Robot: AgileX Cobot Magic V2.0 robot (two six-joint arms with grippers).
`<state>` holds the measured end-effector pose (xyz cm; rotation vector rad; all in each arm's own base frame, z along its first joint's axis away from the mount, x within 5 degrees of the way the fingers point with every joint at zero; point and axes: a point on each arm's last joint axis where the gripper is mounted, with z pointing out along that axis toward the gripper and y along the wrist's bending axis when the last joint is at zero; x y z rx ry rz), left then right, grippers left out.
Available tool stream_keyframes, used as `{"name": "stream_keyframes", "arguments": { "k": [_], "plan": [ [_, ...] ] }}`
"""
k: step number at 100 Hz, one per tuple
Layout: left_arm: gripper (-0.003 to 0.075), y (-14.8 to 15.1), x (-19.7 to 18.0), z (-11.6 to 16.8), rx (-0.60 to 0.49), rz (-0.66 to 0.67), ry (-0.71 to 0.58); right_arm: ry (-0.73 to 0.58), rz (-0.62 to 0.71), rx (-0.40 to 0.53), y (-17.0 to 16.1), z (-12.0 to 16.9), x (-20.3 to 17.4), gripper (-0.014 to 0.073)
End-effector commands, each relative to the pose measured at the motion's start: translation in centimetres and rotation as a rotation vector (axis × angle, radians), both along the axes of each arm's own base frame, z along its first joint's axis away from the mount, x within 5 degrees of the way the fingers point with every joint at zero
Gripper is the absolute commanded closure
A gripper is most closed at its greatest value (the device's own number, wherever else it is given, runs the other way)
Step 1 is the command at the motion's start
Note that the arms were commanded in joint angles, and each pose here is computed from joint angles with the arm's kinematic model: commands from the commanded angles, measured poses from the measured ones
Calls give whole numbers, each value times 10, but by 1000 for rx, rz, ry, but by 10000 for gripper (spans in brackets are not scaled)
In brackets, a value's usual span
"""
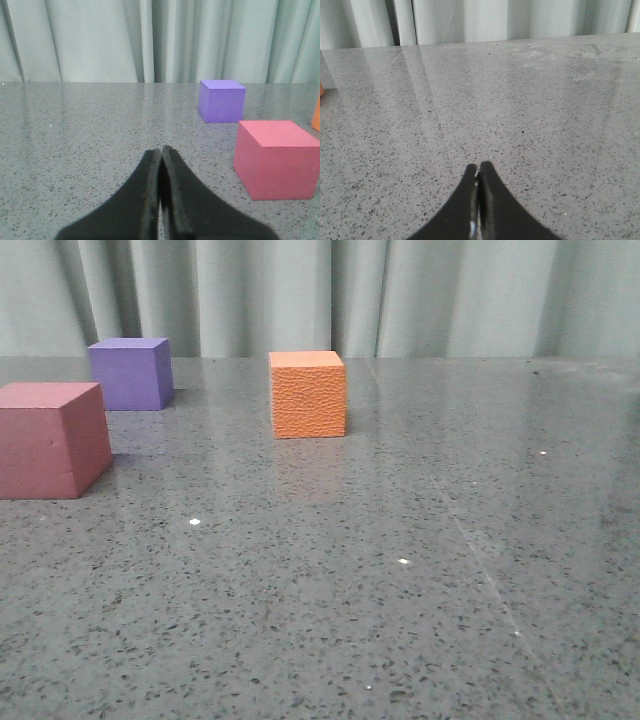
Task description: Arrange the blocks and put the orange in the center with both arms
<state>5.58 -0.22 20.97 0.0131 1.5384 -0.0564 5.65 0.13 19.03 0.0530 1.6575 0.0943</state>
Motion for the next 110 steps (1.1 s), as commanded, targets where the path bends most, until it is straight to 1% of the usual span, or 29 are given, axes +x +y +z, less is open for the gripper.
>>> {"name": "stream_keyframes", "arguments": {
  "k": [1, 8, 15, 23, 33, 38, 46, 62, 72, 86, 98, 110],
  "plan": [
    [739, -1, -1, -10, -11, -7, -57, -129, 0, -3, 0, 14, -2, 656],
    [739, -1, -1, -9, -11, -8, -69, -129, 0, -3, 0, 14, -2, 656],
    [739, -1, -1, -4, -11, -12, -115, -129, 0, -3, 0, 14, -2, 656],
    [739, -1, -2, 0, -49, -15, -140, -129, 0, -3, 0, 14, -2, 656],
    [739, 0, -4, 10, -110, -16, -135, -129, 0, -3, 0, 14, -2, 656],
    [739, 0, -6, 20, -110, -15, -127, -129, 0, -3, 0, 14, -2, 656],
    [739, 0, -9, 38, -108, -13, -79, -129, 0, -3, 0, 14, -2, 656],
    [739, 0, -11, 90, -102, -6, 42, -129, 0, -3, 0, 14, -2, 656],
    [739, 0, -3, 122, -97, -1, 145, -129, 0, -3, 0, 14, -2, 656],
    [739, -4, 15, 157, -134, -19, 252, -129, 0, -3, 0, 14, -2, 656],
    [739, -7, 30, 174, -173, -40, 295, -129, 0, -3, 0, 14, -2, 656],
    [739, -8, 43, 177, -177, -39, 317, -129, 0, -3, 0, 14, -2, 656]
  ]
}}
